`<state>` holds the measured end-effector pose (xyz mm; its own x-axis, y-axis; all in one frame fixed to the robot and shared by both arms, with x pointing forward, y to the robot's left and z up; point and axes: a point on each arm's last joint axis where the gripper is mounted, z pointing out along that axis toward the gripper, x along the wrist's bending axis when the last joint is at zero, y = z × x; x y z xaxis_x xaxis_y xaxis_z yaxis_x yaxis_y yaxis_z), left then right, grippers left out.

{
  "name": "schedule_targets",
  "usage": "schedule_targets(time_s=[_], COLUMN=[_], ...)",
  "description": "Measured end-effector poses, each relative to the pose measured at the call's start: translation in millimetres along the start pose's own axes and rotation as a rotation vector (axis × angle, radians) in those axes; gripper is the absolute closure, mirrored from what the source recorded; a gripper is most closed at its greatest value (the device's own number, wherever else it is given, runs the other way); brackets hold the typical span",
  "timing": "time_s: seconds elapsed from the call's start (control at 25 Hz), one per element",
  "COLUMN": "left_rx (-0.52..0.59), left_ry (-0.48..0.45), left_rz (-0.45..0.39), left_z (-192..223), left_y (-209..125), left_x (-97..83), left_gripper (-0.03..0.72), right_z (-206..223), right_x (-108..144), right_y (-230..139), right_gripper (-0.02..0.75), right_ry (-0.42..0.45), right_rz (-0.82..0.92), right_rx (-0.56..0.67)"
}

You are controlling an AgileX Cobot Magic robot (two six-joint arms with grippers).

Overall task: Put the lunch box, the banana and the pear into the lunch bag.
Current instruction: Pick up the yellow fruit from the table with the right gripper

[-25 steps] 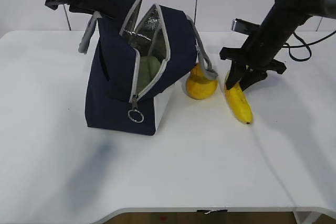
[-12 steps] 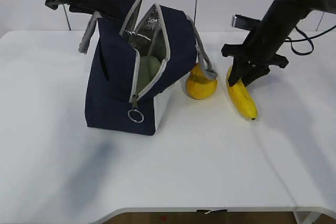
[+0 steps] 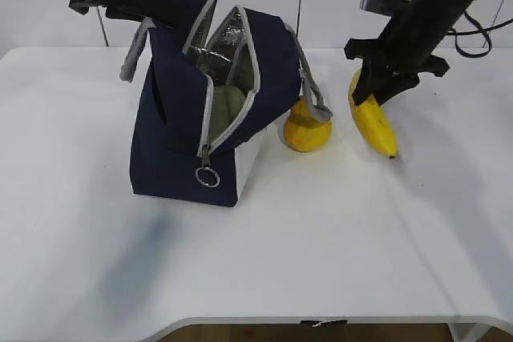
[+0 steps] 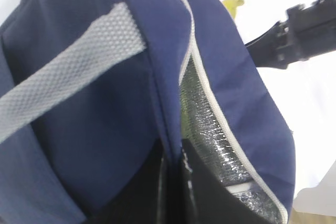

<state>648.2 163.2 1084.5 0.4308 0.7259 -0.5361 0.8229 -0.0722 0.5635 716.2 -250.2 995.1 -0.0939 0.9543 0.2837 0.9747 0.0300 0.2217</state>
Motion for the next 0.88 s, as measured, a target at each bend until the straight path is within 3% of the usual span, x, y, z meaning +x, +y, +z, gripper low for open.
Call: schedule_targets(time_s=[0.36, 0.88], left_rx=[0.000, -0.002], left_ry=[0.000, -0.008], left_rz=[0.010, 0.009], left_z=[0, 0], left_y=[0, 0], left_x=[0.0, -0.7], left_gripper=[0.690, 0.690], right_z=[-67, -104], right_x=[9, 62], right_y=[-4, -6], right_gripper=[0.510, 0.512], right_ry=[0.020, 0.419], right_rz=[-0.042, -0.125], right_rx=[-0.124, -0.242])
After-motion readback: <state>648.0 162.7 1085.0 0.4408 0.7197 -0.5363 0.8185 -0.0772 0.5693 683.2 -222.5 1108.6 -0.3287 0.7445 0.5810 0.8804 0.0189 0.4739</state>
